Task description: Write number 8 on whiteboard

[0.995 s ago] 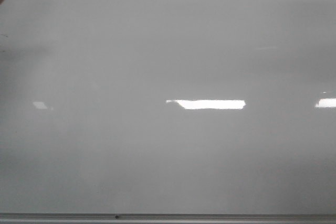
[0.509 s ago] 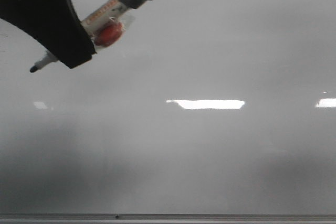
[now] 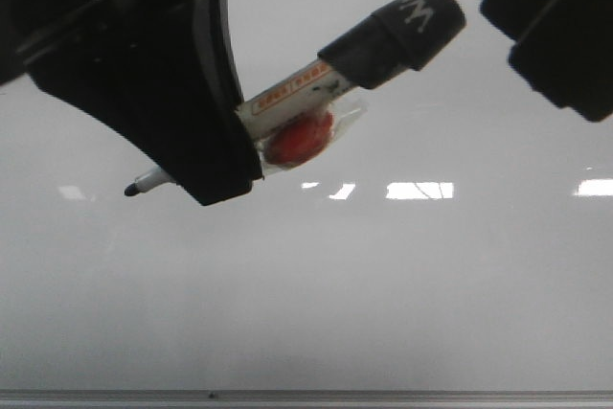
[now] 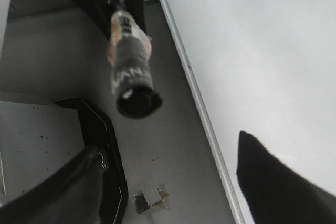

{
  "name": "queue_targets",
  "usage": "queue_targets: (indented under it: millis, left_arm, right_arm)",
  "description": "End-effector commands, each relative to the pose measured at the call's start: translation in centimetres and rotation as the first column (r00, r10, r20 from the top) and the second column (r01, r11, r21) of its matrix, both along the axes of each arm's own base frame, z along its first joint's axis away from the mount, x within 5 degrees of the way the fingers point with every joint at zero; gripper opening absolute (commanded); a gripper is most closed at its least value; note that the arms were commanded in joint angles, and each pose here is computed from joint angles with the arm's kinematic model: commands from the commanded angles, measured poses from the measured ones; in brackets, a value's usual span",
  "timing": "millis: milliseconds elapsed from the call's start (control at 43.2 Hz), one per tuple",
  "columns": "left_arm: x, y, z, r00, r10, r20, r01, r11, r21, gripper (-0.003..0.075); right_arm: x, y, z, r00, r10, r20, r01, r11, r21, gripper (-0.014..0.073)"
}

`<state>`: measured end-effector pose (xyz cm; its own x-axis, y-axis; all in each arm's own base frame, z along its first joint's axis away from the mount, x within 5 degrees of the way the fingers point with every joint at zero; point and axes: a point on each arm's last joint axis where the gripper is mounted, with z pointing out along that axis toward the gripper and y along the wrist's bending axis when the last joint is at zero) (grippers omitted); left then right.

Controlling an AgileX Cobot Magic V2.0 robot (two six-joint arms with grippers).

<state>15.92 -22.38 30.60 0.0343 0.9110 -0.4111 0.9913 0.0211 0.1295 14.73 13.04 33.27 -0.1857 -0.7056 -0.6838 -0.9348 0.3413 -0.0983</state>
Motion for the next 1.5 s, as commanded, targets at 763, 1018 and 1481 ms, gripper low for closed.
queue_targets:
  millis: [763, 1018, 1481]
  left_arm:
    - [-0.2, -0.1, 1.8, 0.999, 0.000, 0.045, 0.003, 0.997, -0.072, -0.0020]
    - [-0.2, -0.1, 1.8, 0.999, 0.010, 0.038, -0.007, 0.997, -0.071, 0.0150]
    - [0.1, 5.7, 6.6, 0.947, 0.304, 0.100, -0.271, 0.928, -0.254, 0.0378]
  right_arm:
    - [1.4, 5.1, 0.5, 0.996, 0.080, -0.039, -0.075, 0.990, 0.121, 0.0155]
    - [1.2, 5.0, 0.5, 0.994, 0.092, -0.053, -0.085, 0.990, 0.113, -0.0064]
    - [2.0, 0.9, 1.7, 0.992, -0.126, -0.017, 0.126, 0.990, 0.058, -0.0107]
